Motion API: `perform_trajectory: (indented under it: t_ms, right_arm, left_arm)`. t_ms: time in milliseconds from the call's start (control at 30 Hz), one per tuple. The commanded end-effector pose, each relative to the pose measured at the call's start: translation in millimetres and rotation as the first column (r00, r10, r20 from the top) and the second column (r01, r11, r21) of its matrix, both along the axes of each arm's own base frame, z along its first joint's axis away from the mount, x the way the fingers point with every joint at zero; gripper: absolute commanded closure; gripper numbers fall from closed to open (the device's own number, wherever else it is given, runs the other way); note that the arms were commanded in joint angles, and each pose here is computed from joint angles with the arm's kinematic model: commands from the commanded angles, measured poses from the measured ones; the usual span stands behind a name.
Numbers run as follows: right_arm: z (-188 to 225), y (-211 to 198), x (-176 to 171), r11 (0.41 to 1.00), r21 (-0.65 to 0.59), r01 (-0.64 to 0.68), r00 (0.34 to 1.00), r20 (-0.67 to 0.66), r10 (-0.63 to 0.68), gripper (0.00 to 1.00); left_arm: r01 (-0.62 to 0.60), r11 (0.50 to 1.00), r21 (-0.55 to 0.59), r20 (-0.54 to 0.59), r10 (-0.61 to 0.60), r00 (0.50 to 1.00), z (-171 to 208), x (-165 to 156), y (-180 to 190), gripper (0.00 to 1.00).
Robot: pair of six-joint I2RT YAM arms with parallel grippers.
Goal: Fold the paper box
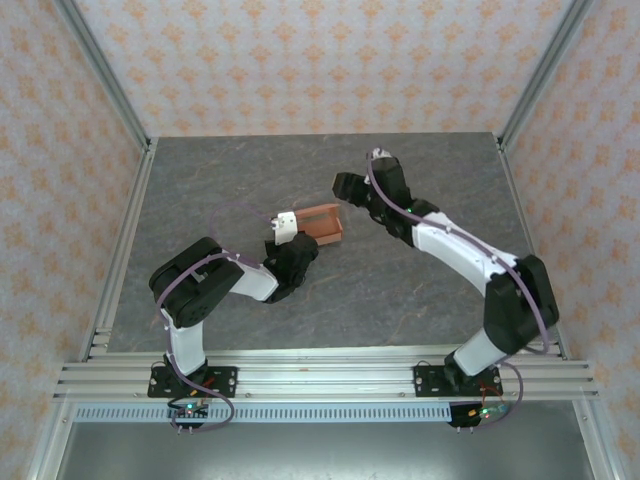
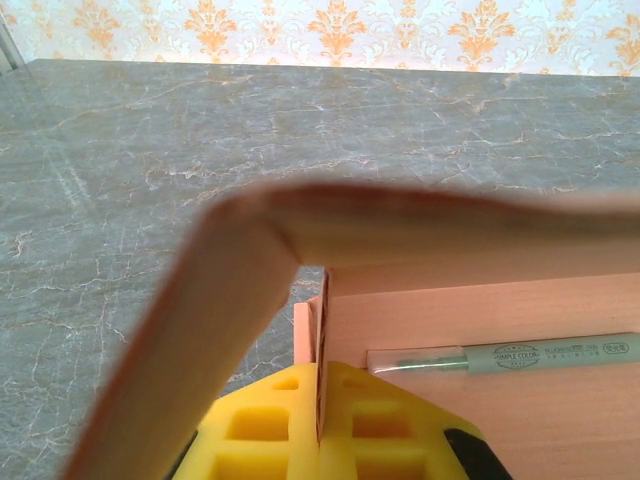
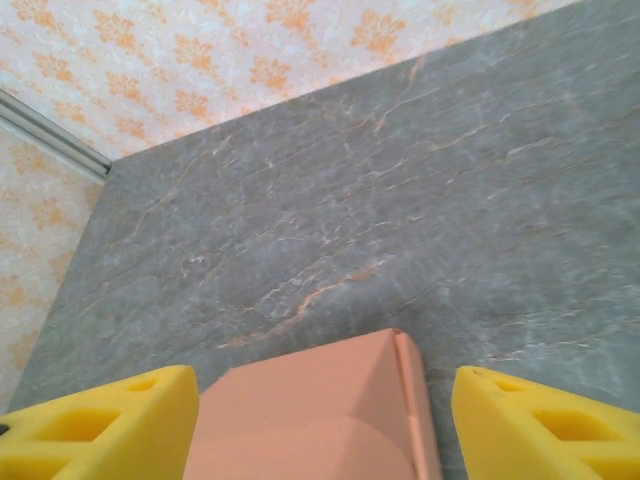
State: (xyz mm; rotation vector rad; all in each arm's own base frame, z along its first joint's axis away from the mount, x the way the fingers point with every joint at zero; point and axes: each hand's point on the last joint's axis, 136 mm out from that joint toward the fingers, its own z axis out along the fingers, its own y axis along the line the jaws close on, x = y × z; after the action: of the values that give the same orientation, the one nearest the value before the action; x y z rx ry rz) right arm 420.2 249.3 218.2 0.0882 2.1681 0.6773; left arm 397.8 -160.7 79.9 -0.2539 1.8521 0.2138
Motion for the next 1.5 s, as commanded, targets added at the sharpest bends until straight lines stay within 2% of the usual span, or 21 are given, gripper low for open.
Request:
perform_trajectory:
  t_ms: [0, 200, 400, 667, 833, 1200, 1467]
  right_arm:
    - [-36, 14, -7, 0.999, 0.001, -0.042, 0.980, -0.194, 0.042, 0.33]
    - [-66, 22, -5, 0.999, -0.009, -0.052, 0.958, -0.284, 0.048, 0.36]
    - [-84, 19, -13, 0.999, -0.005, -0.042, 0.950, -0.310, 0.038, 0.39]
    - [-93, 15, -15, 1.000, -0.005, -0.017, 0.952, -0.306, 0.015, 0.41]
    - [-99, 16, -17, 1.000, -0.008, -0.019, 0.949, -0.314, 0.016, 0.41]
    - [-114, 16, -22, 0.999, -0.045, -0.024, 0.944, -0.329, 0.008, 0.42]
    - [-129, 14, -25, 0.992, -0.119, -0.034, 0.943, -0.332, -0.008, 0.42]
  left_arm:
    - [-0.035, 0.998, 0.056, -0.027, 0.037, 0.999, -1, -3, 11, 1.00]
    - [-0.035, 0.998, 0.052, -0.028, 0.036, 0.999, 0, -3, 10, 1.00]
    - [-0.031, 0.999, 0.040, -0.030, 0.032, 0.999, 3, -4, 10, 1.00]
    - [-0.022, 1.000, 0.019, -0.047, 0.023, 0.999, 6, -13, 13, 0.77]
    - [-0.003, 1.000, -0.006, -0.063, 0.003, 0.998, 3, -22, 15, 0.66]
    - [0.065, 0.997, -0.046, -0.153, -0.071, 0.986, -9, -48, 21, 0.53]
    - [0.156, 0.981, -0.114, -0.261, -0.181, 0.948, 1, -83, 26, 0.44]
